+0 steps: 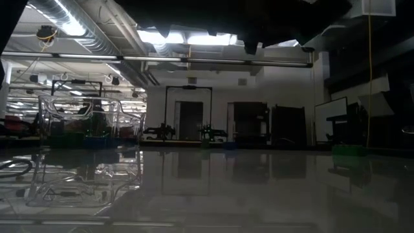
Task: Sort blocks by size
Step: Put the 8 stud green game piece into the bottom transparent bin
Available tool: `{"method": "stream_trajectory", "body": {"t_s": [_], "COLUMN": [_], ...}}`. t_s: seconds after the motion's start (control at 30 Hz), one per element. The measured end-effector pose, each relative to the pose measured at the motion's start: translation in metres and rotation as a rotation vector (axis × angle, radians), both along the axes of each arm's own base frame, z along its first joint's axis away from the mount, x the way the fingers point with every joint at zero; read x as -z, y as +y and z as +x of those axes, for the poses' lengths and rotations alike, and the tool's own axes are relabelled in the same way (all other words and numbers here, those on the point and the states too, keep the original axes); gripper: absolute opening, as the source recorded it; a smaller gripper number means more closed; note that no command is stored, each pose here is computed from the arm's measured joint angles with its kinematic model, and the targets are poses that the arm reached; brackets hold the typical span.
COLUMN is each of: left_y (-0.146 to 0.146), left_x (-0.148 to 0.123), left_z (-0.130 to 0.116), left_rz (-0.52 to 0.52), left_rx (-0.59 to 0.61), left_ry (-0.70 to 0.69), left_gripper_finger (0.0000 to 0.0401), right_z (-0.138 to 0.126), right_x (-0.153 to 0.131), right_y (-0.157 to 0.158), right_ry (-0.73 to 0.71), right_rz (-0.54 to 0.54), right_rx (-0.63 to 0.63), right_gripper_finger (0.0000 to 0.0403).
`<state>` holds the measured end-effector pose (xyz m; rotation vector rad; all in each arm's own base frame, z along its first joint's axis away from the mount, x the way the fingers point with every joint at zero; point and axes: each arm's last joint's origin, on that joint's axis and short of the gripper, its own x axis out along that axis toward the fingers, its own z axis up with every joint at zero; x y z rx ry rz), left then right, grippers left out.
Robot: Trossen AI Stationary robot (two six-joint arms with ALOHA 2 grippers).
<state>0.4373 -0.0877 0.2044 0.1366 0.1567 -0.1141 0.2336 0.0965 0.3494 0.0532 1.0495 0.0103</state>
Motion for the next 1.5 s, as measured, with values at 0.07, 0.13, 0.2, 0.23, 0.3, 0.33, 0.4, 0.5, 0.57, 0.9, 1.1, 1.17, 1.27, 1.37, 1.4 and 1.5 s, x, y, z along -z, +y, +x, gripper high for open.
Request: {"method": "stream_trajectory", "body": {"t_s": [0.07,0.13,0.2,0.23,0.3,0.33,0.4,0.5,0.57,0.9,1.1,1.17,1.27,1.37,1.4,1.5], "left_y": [0.000,0.000,0.000,0.000,0.000,0.000,0.000,0.000,-0.001,-0.007,-0.009,-0.009,-0.009,-0.008,-0.007,-0.007], "left_x": [0.000,0.000,0.000,0.000,-0.001,-0.001,-0.001,-0.001,-0.002,0.000,0.000,0.000,0.002,0.003,0.004,0.008], "left_z": [0.000,0.000,0.000,0.000,0.000,0.000,0.000,0.000,0.000,-0.002,-0.002,-0.002,-0.003,-0.003,-0.003,-0.004], "left_rz": [0.004,0.005,0.001,0.001,0.000,0.000,-0.001,-0.001,-0.002,0.069,0.066,0.052,0.017,0.026,0.034,0.062], "left_rx": [0.002,0.002,0.001,0.001,0.001,0.001,0.000,0.000,0.003,0.026,0.014,-0.011,-0.064,-0.080,-0.082,-0.081], "left_ry": [-0.001,-0.002,-0.001,-0.002,-0.006,-0.008,-0.008,-0.008,-0.011,-0.006,-0.002,0.002,0.020,0.038,0.045,0.084], "left_gripper_finger": [0.0084,0.0085,0.0085,0.0085,0.0085,0.0085,0.0085,0.0085,0.0085,0.0086,0.0108,0.0127,0.0159,0.0185,0.0191,0.0200], "right_z": [-0.001,0.000,0.000,0.001,0.004,0.006,0.011,0.017,0.022,0.033,0.033,0.033,0.030,0.019,0.015,-0.003], "right_x": [-0.001,0.000,0.001,0.002,0.004,0.007,0.011,0.019,0.024,0.041,0.041,0.041,0.041,0.043,0.043,0.044], "right_y": [0.008,0.015,0.020,0.023,0.024,0.025,0.026,0.029,0.032,0.038,0.037,0.037,0.037,0.035,0.034,0.031], "right_ry": [-0.020,-0.031,-0.035,-0.041,-0.051,-0.046,-0.037,-0.019,-0.004,0.043,0.051,0.060,0.099,0.216,0.258,0.461], "right_rz": [0.008,0.011,0.018,0.020,0.008,-0.003,-0.019,-0.040,-0.050,-0.087,-0.083,-0.077,-0.051,-0.007,0.016,0.058], "right_rx": [-0.028,-0.049,-0.061,-0.055,-0.022,-0.009,0.015,0.021,0.021,0.027,0.031,0.021,0.001,0.005,0.013,0.097], "right_gripper_finger": [0.0182,0.0182,0.0182,0.0182,0.0182,0.0182,0.0182,0.0182,0.0182,0.0177,0.0105,0.0091,0.0091,0.0091,0.0091,0.0100]}}
